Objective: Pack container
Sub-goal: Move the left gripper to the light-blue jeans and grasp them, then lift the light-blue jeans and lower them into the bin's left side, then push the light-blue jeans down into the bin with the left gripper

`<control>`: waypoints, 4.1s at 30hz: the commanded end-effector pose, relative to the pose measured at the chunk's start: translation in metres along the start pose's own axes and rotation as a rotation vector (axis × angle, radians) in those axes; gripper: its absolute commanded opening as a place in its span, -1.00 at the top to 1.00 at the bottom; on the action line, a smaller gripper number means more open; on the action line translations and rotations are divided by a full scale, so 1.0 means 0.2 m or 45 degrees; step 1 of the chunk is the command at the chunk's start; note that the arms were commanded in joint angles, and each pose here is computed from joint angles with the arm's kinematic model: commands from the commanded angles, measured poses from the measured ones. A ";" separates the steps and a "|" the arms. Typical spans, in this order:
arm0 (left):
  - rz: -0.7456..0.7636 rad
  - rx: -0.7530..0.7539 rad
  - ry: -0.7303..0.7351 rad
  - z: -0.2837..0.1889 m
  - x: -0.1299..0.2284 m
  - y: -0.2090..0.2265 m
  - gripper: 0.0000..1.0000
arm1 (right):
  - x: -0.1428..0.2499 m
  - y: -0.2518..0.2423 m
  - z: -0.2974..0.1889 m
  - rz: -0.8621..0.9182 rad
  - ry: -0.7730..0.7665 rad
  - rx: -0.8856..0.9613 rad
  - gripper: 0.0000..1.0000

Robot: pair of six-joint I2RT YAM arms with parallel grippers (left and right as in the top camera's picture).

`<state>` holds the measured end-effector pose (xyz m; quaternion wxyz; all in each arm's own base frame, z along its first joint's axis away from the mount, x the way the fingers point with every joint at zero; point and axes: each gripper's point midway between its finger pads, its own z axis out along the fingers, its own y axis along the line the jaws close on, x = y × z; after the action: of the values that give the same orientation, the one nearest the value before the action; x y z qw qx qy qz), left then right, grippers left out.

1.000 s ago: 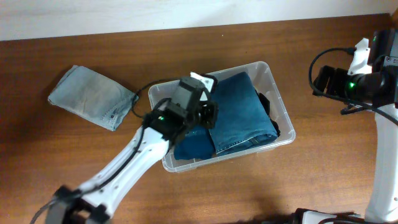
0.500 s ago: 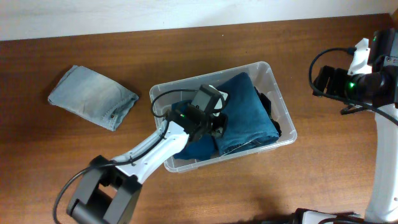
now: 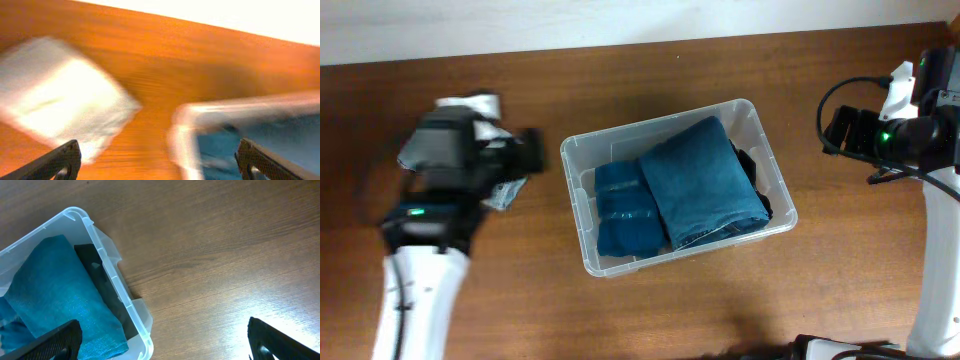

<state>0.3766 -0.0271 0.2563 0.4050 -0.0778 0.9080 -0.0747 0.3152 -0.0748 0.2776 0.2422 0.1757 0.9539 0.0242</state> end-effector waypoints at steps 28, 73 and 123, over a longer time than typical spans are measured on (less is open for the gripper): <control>-0.956 0.291 0.380 1.06 0.62 0.91 -0.99 | -0.01 -0.02 0.00 0.012 -0.006 0.019 -0.98; 0.175 1.231 0.056 -0.48 0.14 -0.73 0.99 | 0.00 -0.02 0.02 0.015 0.022 0.017 -0.98; 0.290 0.767 0.360 0.11 0.46 -0.72 0.99 | 0.01 -0.02 0.03 0.015 0.030 0.019 -0.97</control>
<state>0.3372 -0.1823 0.1654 0.2273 0.1300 0.9220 -0.2854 0.3149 -0.0747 0.2727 0.2311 0.1773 0.9563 0.0254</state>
